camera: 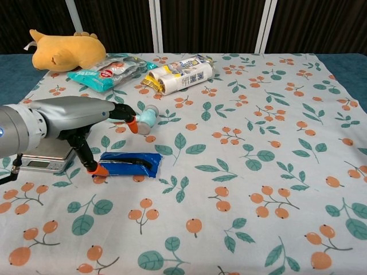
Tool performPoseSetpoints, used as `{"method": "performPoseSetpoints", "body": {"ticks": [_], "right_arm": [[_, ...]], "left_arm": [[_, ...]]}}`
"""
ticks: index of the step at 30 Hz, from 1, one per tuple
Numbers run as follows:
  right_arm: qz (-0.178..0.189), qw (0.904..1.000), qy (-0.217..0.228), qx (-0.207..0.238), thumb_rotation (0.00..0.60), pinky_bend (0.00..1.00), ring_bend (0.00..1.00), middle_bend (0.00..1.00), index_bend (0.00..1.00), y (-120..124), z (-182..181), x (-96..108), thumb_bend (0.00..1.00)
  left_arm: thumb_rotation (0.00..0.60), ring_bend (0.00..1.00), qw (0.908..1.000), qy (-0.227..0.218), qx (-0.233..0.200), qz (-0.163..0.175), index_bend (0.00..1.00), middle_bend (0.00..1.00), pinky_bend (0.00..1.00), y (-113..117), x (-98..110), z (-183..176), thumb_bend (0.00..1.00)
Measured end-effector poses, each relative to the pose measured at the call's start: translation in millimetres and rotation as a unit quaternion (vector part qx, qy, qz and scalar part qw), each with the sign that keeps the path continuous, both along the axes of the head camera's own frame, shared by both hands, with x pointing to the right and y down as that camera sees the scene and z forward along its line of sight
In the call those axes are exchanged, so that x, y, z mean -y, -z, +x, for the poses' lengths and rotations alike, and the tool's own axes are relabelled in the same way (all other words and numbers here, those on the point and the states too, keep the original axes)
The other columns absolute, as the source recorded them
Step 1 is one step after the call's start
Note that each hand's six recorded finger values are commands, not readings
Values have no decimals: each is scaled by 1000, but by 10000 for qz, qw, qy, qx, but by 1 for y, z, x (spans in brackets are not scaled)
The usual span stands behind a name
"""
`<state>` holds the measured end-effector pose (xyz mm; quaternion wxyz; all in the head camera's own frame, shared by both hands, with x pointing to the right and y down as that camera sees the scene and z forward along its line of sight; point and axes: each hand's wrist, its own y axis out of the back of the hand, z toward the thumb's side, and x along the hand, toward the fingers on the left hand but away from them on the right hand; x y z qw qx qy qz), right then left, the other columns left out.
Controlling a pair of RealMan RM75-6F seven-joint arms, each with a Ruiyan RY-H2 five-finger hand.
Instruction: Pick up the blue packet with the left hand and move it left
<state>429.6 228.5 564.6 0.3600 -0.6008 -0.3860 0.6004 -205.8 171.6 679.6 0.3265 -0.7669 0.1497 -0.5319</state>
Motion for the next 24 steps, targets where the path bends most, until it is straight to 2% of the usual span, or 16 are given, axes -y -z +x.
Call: {"method": "performPoseSetpoints", "body": {"ticks": [13,24], "right_arm": [[-52,10000,-84,10,600,0,92,92,4,-3,3,0,587],[-21,9999,-103,3,600,0,92,92,4,-2,5,1,587]], "left_arm": [[600,0,9996,-161,227,-52,320,75,59,-17,-7,14,166],[600,0,9991,-280,319,-39,408,104,59,-23,-10,19,304]]}}
